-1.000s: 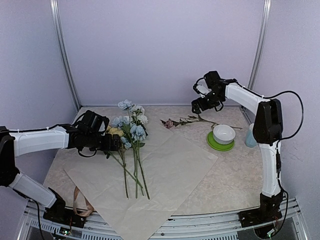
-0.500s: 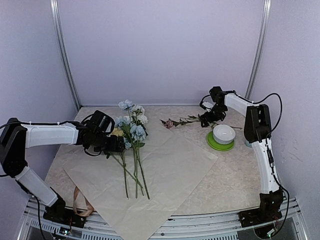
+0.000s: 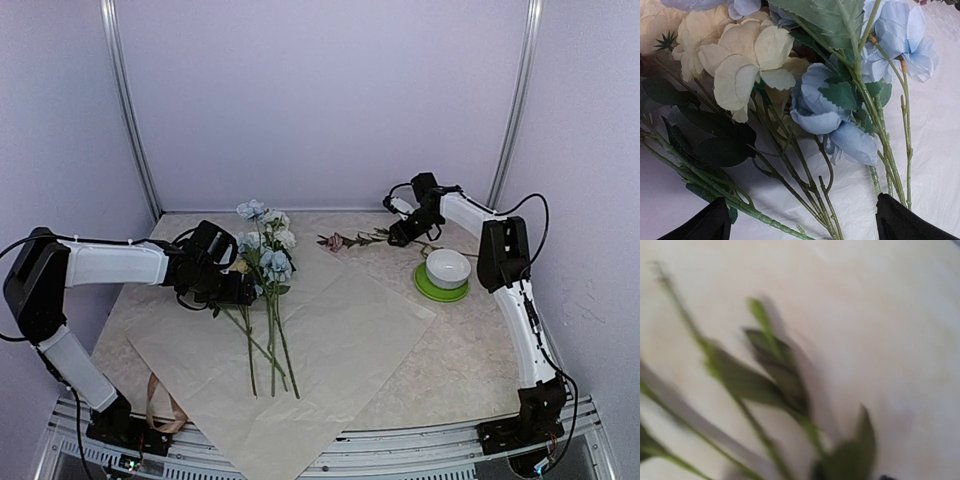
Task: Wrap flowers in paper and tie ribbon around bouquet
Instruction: Pick up the fake flower from the corner of the board.
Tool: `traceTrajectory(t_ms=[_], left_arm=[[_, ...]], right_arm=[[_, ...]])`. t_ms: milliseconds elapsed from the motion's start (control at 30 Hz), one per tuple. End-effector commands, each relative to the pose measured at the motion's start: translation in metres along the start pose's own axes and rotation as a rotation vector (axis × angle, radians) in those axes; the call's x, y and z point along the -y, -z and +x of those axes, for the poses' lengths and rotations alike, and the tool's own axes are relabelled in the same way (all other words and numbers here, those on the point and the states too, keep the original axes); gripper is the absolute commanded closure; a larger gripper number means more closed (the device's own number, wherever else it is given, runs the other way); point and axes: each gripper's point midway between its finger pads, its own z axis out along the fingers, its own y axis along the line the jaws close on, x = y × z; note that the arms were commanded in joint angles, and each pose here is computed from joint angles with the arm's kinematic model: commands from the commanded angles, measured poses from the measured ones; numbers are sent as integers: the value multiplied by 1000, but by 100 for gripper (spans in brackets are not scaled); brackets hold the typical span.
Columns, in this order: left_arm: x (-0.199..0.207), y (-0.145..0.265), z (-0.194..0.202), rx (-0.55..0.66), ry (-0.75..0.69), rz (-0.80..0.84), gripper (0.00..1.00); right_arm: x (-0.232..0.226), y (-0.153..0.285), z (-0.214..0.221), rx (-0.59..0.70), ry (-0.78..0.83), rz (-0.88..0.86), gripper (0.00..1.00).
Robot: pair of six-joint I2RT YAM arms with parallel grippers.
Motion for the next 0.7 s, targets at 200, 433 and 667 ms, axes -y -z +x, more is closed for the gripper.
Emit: traceTrajectory(t_ms=[200, 433, 667], left_arm=[[6, 2, -4, 5, -21, 15, 1], [4, 4, 0, 6, -15, 13, 1], [1, 12, 1, 21, -8, 6, 1]], right_arm=[[-39, -40, 33, -125, 124, -14, 81], [-12, -16, 8, -67, 263, 173, 100], [42, 70, -68, 105, 323, 545, 100]])
